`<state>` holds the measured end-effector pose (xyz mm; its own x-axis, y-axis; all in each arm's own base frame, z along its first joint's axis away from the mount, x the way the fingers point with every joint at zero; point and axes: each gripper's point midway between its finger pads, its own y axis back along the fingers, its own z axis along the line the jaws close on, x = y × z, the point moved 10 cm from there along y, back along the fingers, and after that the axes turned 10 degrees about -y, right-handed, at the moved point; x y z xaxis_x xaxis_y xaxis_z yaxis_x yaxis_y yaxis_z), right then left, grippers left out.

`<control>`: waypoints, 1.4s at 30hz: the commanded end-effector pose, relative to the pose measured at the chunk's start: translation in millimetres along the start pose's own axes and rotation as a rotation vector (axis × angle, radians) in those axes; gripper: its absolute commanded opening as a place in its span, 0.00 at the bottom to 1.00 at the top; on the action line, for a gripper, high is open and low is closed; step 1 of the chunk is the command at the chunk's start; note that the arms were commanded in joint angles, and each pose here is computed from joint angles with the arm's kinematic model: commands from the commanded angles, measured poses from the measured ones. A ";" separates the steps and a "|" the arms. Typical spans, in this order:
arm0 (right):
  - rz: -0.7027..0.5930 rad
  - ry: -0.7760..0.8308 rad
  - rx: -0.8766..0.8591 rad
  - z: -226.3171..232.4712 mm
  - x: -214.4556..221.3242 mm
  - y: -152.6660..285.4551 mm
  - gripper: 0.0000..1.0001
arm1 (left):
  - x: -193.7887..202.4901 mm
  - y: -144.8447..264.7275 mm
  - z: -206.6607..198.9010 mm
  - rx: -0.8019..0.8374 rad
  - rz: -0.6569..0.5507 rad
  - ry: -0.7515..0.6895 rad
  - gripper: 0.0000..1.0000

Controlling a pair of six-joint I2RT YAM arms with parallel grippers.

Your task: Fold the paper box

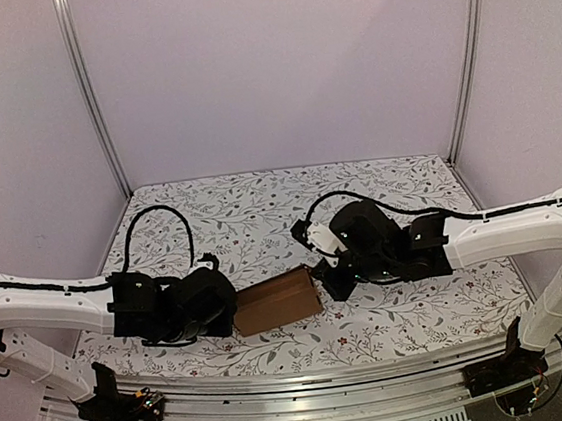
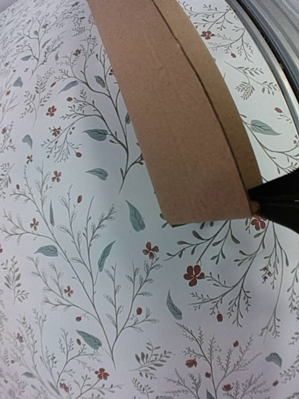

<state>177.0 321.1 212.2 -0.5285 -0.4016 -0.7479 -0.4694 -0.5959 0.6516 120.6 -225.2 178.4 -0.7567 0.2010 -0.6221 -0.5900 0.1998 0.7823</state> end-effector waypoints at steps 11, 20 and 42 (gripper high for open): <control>0.038 -0.002 0.067 10.0 21.6 -4.2 0.00 | -12.2 10.1 -9.9 0.044 -0.059 -0.009 0.10; 0.034 0.018 0.083 17.3 31.8 -4.0 0.00 | -12.3 6.8 -12.1 0.036 -0.057 -0.012 0.15; 0.028 0.028 0.078 21.5 43.6 1.2 0.00 | -10.4 12.4 3.2 -0.073 -0.063 -0.053 0.29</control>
<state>142.9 319.7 181.1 -0.5243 -0.4490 -0.7236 -0.5081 -0.5169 0.6889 126.3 -228.5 189.0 -0.7166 0.2291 -0.6588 -0.6387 0.1643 0.7517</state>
